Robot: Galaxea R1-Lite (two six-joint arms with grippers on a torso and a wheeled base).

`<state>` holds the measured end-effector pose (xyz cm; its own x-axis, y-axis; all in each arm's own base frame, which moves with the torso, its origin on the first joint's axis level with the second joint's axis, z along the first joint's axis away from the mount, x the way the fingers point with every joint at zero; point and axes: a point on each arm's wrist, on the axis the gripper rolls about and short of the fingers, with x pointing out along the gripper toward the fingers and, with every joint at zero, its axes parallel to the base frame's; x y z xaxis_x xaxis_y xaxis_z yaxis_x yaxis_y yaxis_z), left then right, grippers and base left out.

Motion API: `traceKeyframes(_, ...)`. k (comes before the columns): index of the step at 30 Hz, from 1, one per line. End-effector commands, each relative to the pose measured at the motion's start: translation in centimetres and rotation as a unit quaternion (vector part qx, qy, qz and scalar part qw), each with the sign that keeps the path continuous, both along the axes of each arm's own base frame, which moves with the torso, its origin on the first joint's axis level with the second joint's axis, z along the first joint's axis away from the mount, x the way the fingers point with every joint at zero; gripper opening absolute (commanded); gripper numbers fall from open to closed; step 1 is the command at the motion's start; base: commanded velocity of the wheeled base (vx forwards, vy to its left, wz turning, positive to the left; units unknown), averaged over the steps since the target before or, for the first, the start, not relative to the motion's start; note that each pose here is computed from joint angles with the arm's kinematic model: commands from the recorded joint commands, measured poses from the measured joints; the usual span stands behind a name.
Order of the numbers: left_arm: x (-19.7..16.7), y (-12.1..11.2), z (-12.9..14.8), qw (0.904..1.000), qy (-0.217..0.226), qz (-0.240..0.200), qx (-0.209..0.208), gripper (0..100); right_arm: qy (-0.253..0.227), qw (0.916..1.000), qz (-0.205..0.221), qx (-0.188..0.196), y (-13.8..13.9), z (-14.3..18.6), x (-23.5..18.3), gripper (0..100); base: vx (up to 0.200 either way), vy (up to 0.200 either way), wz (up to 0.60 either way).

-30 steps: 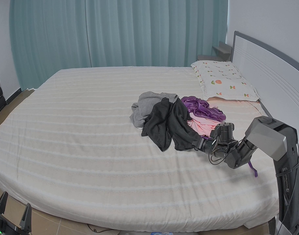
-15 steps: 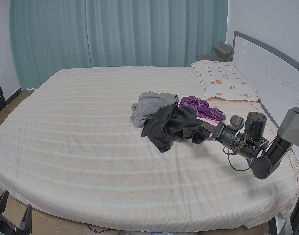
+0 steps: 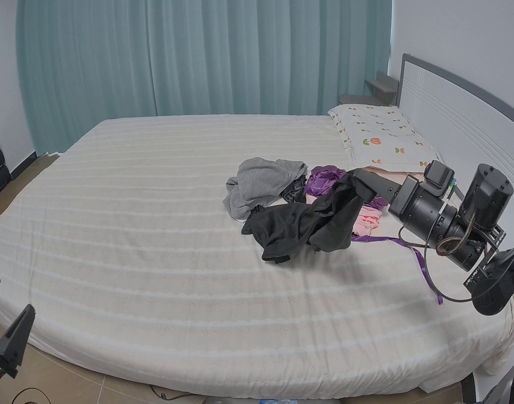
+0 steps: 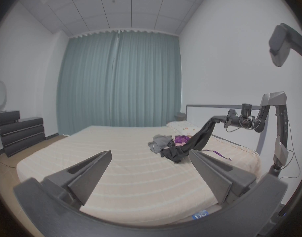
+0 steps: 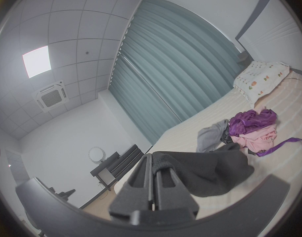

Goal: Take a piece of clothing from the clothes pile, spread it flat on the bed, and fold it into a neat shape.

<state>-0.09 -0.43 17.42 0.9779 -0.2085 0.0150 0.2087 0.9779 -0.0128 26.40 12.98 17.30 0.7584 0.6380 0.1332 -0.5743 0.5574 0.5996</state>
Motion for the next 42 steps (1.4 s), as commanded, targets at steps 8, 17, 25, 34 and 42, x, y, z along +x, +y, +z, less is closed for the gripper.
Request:
traceKeyframes(8,14.3,-3.9,-2.7,0.9595,0.242,-0.142,0.028,100,-0.052,0.9981,0.022,0.025,0.0,4.6,-3.0,0,0.000,0.000,0.00)
traceKeyframes(17,20.1,-9.6,-9.5,0.9308,0.324,-0.148,0.081,100,-0.058,0.9977,0.020,0.028,-0.3,5.4,-3.5,0,0.000,0.000,0.00)
traceKeyframes(25,24.6,-16.7,-14.3,0.9507,0.280,-0.126,0.042,100,-0.087,0.9945,0.040,0.044,0.2,7.1,-4.7,0,0.000,0.000,0.00)
traceKeyframes(34,26.7,-21.0,-15.8,0.9513,0.277,-0.136,-0.007,100,-0.078,0.9931,0.076,0.043,1.9,6.5,-5.5,0,0.000,0.000,0.00)
traceKeyframes(42,29.3,-23.1,-16.0,0.9580,0.253,-0.128,-0.047,100,-0.102,0.9882,0.101,0.054,2.3,7.7,-7.4,0,0.000,0.000,0.00)
